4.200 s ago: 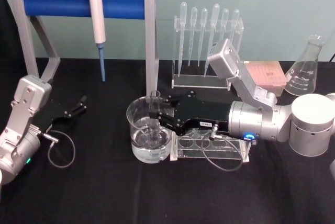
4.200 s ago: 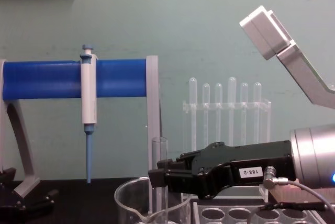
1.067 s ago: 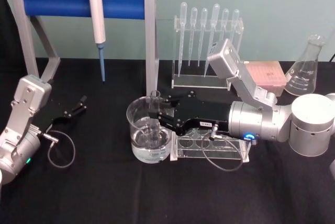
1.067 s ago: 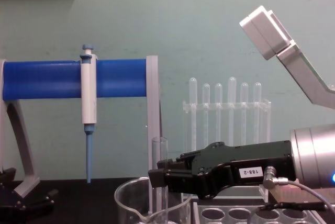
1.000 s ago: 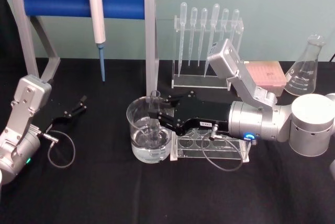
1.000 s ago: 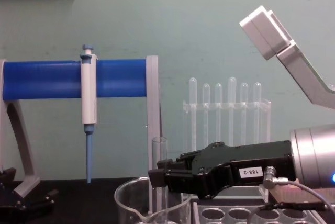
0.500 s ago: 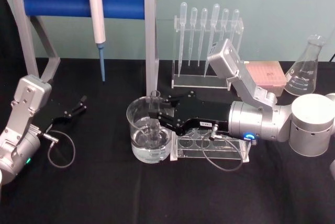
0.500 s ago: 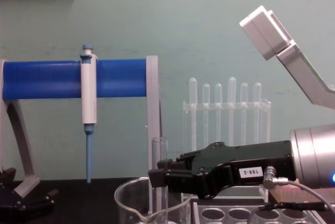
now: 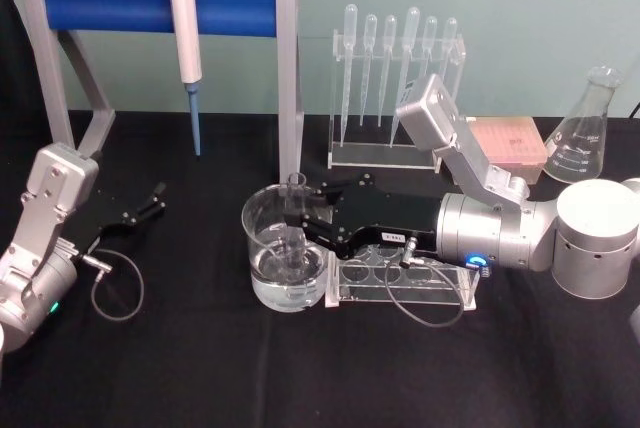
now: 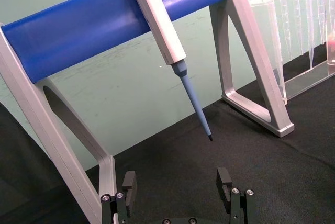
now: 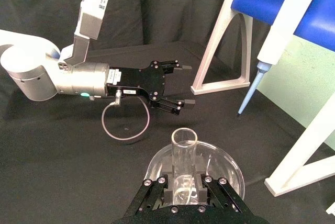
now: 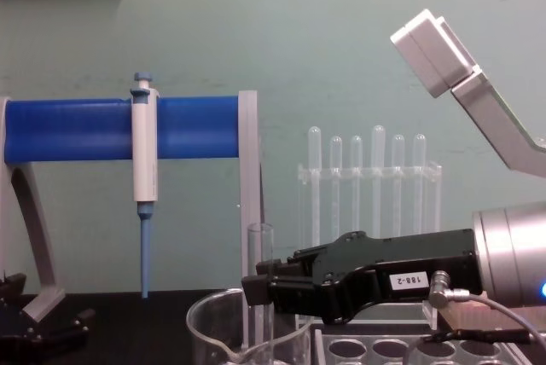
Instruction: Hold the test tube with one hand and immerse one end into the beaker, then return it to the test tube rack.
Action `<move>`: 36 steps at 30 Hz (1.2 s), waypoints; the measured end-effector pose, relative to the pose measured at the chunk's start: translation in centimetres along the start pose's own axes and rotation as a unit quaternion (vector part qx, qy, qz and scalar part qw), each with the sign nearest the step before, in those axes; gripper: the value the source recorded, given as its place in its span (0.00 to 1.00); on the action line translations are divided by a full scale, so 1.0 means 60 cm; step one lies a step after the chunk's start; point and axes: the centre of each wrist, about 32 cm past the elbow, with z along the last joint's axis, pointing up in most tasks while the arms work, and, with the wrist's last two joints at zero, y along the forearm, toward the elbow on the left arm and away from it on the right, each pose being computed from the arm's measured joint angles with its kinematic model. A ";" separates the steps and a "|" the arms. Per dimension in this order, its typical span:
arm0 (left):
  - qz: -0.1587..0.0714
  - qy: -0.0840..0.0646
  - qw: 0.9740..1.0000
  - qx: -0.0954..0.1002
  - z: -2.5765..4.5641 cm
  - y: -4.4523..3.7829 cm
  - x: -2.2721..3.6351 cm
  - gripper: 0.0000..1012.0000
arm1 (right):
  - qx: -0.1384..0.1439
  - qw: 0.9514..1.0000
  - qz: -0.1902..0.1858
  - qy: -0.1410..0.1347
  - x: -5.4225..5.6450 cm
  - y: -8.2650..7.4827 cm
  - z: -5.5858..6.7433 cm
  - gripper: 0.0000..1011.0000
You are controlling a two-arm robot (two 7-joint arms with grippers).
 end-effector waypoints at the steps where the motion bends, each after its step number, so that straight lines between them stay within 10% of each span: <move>1: 0.000 0.000 1.000 0.000 0.000 0.000 0.0000 0.99 | 0.000 1.000 0.000 0.000 0.000 0.000 0.000 0.24; 36: 0.000 0.000 1.000 0.000 0.000 0.000 0.0000 0.99 | 0.000 1.000 0.000 0.000 0.000 0.000 0.000 0.24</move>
